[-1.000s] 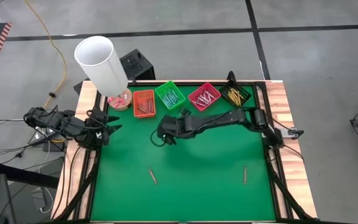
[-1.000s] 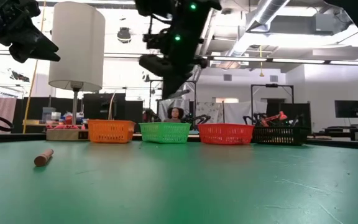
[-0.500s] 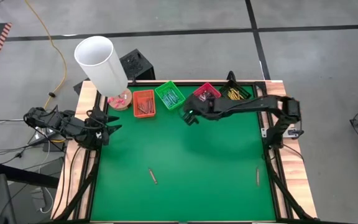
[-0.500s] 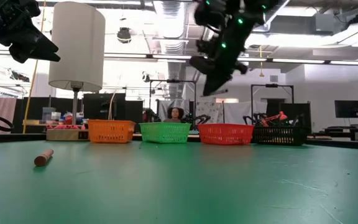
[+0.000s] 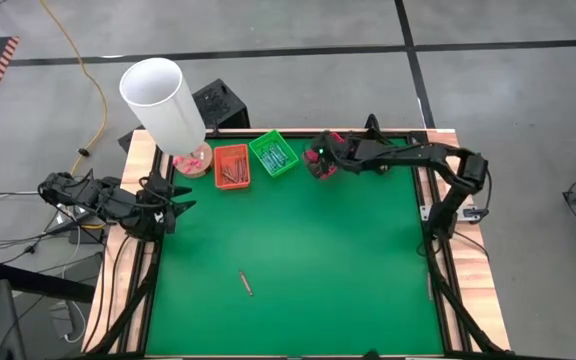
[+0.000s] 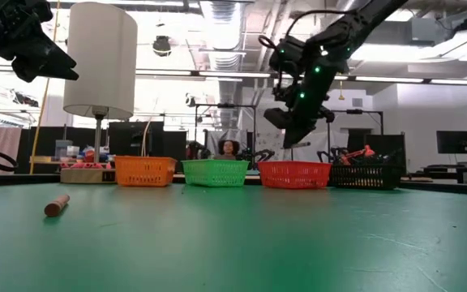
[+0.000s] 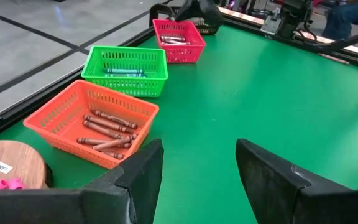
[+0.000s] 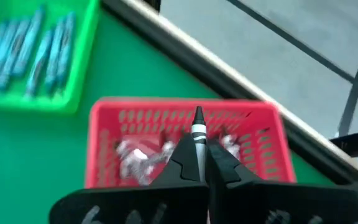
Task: Sort crayons
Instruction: Put the black crayon into the red bin, then put the brown crayon into the orange bin
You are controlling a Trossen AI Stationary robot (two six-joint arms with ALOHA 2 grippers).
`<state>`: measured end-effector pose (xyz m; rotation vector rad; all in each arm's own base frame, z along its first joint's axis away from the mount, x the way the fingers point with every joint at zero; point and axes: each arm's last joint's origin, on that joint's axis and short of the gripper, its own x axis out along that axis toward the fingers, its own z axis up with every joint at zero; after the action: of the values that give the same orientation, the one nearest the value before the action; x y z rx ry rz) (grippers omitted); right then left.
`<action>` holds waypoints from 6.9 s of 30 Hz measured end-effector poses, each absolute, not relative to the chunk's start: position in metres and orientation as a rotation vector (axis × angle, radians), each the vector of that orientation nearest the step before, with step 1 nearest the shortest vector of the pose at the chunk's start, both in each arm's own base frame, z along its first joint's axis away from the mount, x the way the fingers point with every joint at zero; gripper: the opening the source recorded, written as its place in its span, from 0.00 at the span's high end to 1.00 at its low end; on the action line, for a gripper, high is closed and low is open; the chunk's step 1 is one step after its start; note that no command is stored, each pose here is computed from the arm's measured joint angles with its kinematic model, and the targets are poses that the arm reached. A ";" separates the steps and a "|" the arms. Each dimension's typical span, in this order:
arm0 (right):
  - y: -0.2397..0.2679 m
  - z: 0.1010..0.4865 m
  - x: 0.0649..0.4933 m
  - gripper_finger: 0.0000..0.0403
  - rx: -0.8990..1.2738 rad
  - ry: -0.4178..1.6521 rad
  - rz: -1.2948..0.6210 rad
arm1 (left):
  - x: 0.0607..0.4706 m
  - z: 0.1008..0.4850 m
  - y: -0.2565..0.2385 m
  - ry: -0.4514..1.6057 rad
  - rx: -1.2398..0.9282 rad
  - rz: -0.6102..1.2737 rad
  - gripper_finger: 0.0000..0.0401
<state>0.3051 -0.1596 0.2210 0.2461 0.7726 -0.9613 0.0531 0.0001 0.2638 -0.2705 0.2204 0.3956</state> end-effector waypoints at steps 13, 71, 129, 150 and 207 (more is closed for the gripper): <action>-0.187 0.191 0.307 1.00 0.313 0.815 -0.946 | 0.053 0.264 0.000 0.220 -0.270 0.396 0.52; -0.067 0.251 0.259 0.85 0.743 1.207 -0.434 | 0.053 0.264 0.000 0.220 -0.270 0.396 0.52; 0.203 0.199 0.154 0.99 0.774 1.667 -1.338 | 0.053 0.264 0.000 0.220 -0.270 0.396 0.52; 0.230 0.142 0.147 1.00 0.594 1.772 -1.447 | 0.053 0.264 0.000 0.220 -0.270 0.396 0.52; 0.203 0.212 0.144 0.77 0.696 1.429 -0.876 | 0.053 0.264 0.000 0.220 -0.270 0.396 0.52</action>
<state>0.1435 0.2027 0.2125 0.6965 1.4289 -0.8757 0.0531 0.0001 0.2638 -0.2705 0.2204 0.3956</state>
